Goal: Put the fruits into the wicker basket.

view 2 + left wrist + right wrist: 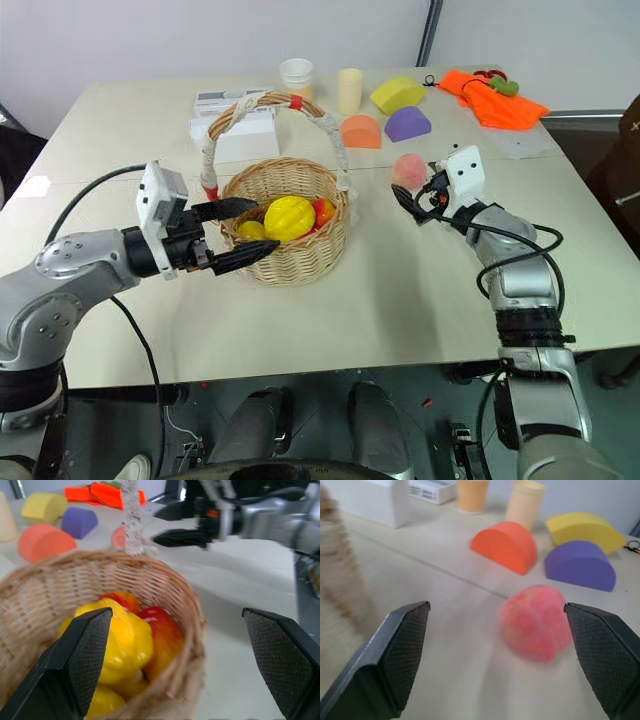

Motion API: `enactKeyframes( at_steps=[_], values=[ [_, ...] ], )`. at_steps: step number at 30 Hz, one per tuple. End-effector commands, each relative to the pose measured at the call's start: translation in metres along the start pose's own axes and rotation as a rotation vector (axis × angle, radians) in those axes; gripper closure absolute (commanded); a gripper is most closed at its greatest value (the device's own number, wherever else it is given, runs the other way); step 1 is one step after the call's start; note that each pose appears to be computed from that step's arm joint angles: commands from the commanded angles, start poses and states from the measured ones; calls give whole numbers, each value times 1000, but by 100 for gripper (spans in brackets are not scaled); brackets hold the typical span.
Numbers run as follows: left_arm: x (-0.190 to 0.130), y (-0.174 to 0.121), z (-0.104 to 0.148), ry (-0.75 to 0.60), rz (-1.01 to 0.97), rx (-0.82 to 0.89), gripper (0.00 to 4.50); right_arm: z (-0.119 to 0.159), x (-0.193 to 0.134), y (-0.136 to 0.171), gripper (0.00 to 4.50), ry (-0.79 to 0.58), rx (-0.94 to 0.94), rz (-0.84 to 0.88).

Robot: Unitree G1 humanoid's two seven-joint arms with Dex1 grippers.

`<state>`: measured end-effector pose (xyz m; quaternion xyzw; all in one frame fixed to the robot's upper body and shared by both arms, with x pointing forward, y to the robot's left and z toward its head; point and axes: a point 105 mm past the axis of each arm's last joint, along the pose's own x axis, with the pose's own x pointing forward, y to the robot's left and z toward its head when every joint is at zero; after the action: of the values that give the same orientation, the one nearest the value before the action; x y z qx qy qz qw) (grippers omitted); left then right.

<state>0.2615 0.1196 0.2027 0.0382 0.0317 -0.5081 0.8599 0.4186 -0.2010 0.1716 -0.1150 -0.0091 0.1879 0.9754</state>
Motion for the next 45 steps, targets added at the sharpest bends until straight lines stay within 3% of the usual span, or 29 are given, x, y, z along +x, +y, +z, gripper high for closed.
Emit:
enactKeyframes(
  at_steps=[1,8,23,26,28,30,38,45],
  values=[
    [-8,-6,13,-57,-10,57,6,8,19,-11,0,-25,6,-68],
    [-7,-8,15,-85,0,44,6,-10,40,-14,0,74,31,-132],
    [-5,-10,21,-115,-13,29,6,-36,35,-30,0,162,-43,-259],
    [-5,-10,21,-114,-11,30,0,-34,35,-33,82,149,-31,-270],
    [-5,-9,21,-115,-9,30,0,-31,34,-34,169,139,-33,-273],
    [-5,-9,21,-115,-6,29,0,-29,34,-35,214,126,-39,-272],
    [-17,-3,18,-107,54,32,0,-13,23,-43,219,40,-121,-234],
    [-52,10,14,-157,150,45,0,16,-47,-19,219,-98,-168,85]
  ],
)
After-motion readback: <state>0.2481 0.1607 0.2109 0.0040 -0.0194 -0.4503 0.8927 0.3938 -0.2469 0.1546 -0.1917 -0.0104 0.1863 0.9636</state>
